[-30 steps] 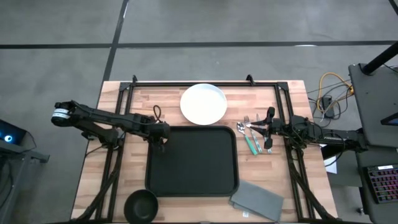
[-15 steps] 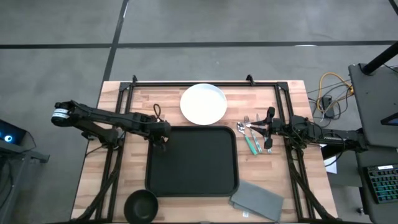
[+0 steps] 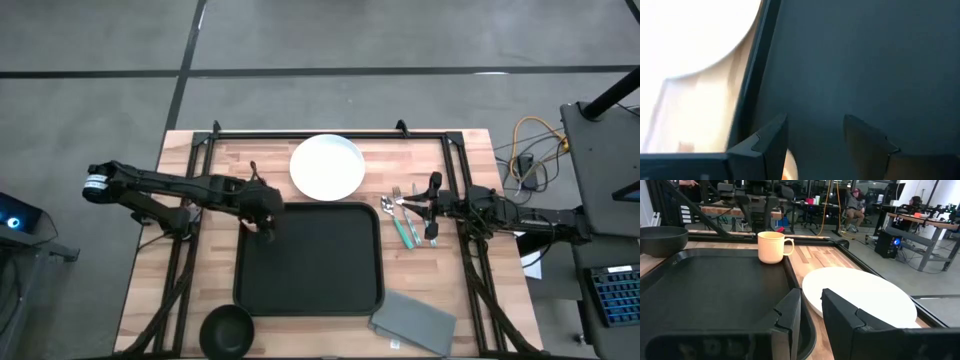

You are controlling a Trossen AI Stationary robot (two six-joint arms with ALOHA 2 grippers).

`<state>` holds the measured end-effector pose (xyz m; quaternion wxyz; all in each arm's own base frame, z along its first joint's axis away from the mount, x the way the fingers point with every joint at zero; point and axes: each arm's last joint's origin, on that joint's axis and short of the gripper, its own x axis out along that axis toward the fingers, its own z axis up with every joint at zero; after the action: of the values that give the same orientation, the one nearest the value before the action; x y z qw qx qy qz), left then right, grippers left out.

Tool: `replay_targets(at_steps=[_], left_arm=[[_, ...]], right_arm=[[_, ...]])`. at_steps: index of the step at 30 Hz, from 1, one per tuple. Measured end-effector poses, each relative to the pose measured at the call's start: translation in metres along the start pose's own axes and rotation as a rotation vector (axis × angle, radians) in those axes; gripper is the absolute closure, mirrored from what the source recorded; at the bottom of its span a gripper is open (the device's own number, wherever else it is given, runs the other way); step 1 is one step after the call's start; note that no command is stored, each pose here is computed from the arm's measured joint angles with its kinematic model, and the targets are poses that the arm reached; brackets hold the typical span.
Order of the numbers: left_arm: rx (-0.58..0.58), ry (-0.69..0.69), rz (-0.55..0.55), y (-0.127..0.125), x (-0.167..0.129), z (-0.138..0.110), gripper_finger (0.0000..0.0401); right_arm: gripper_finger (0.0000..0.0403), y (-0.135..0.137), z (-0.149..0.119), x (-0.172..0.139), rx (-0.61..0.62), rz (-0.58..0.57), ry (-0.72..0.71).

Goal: Set up tray
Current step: Put the white plate to the bottom of the orange mug on the black tray

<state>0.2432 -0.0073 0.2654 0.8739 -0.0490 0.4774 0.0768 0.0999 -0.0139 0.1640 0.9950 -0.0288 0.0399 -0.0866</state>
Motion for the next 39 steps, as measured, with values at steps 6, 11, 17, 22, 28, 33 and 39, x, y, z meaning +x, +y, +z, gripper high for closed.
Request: replay_targets(at_steps=[6,11,17,22,28,33,39], left_arm=[[0.276,-0.136,-0.001,-0.004,0.009,0.014,0.0232],[0.472,-0.079,0.153,-0.002,0.025,0.015,0.0232],[0.525,0.049,0.316,0.006,0.055,0.015,0.0232],[0.486,0.101,0.375,0.022,0.074,0.019,0.0232],[0.493,0.114,0.404,0.039,0.089,0.024,0.0232],[0.491,0.106,0.420,0.047,0.099,0.027,0.0232],[0.538,0.114,0.421,0.050,0.115,0.028,0.0233]], right_arm=[[0.0335,0.000,0.000,0.000,0.000,0.000,-0.001],[0.0335,0.000,0.000,0.000,0.000,0.001,0.000],[0.0335,0.000,0.000,0.000,0.000,0.001,0.000],[0.0335,0.000,0.000,0.000,0.000,0.000,-0.001],[0.0335,0.000,0.000,0.000,0.000,0.000,-0.001],[0.0335,0.000,0.000,0.000,0.000,0.001,0.000],[0.0335,0.000,0.000,0.000,0.000,0.001,-0.001]])
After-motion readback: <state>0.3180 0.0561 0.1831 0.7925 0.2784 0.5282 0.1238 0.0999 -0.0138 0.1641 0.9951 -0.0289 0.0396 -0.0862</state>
